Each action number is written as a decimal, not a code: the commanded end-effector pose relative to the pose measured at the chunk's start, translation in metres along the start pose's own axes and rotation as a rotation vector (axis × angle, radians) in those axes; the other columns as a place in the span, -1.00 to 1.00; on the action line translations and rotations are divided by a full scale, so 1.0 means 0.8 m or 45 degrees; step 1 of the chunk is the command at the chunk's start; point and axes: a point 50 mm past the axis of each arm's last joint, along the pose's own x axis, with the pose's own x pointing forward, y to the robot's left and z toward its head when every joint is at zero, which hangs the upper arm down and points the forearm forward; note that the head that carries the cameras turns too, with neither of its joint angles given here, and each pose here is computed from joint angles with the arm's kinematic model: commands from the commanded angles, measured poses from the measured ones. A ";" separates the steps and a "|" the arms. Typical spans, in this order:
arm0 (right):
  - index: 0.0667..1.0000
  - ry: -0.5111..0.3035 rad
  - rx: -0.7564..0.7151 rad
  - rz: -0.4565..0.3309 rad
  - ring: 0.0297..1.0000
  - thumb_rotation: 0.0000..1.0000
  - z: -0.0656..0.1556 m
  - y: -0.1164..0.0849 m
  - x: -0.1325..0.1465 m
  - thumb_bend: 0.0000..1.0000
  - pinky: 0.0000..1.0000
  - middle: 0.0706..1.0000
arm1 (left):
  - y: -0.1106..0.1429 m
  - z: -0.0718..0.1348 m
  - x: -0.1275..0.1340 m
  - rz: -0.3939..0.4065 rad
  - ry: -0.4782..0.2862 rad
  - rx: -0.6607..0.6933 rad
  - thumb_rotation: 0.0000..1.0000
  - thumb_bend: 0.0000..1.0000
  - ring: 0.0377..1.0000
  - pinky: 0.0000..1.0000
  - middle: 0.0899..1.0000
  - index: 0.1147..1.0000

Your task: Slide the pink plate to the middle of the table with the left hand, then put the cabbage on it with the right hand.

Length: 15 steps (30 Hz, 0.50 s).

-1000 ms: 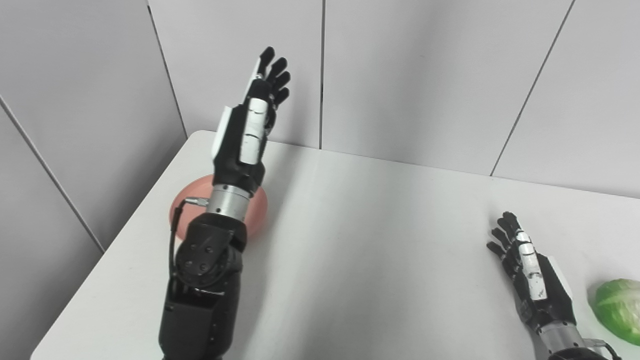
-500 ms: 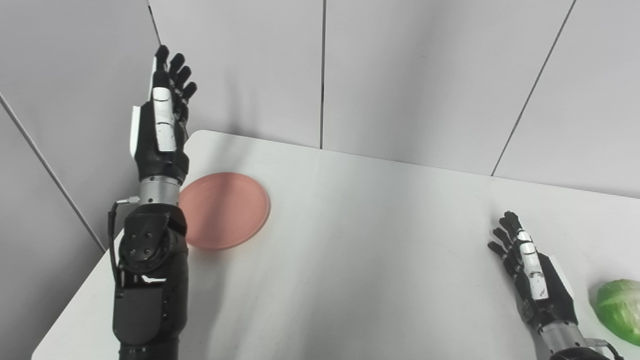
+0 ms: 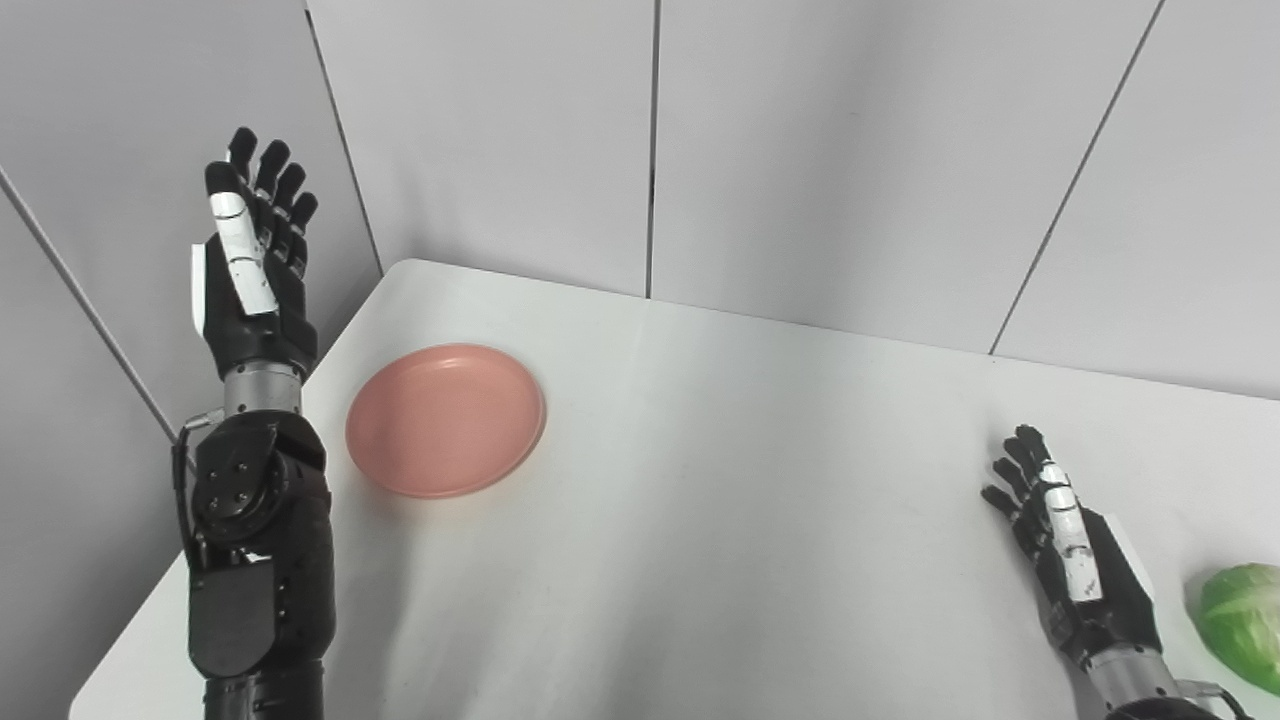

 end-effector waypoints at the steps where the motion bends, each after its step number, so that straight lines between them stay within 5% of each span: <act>1: 0.95 -0.007 -0.025 0.002 0.93 1.00 0.007 -0.005 0.001 -0.47 1.00 0.95 | 0.001 0.020 0.018 -0.004 -0.090 -0.005 0.97 0.52 0.90 0.91 0.88 0.89; 15: 0.98 -0.006 -0.003 0.008 0.96 1.00 0.010 -0.007 0.001 -0.49 1.00 0.98 | 0.029 -0.026 0.028 0.060 0.070 -0.013 1.00 0.49 0.93 0.94 0.93 0.94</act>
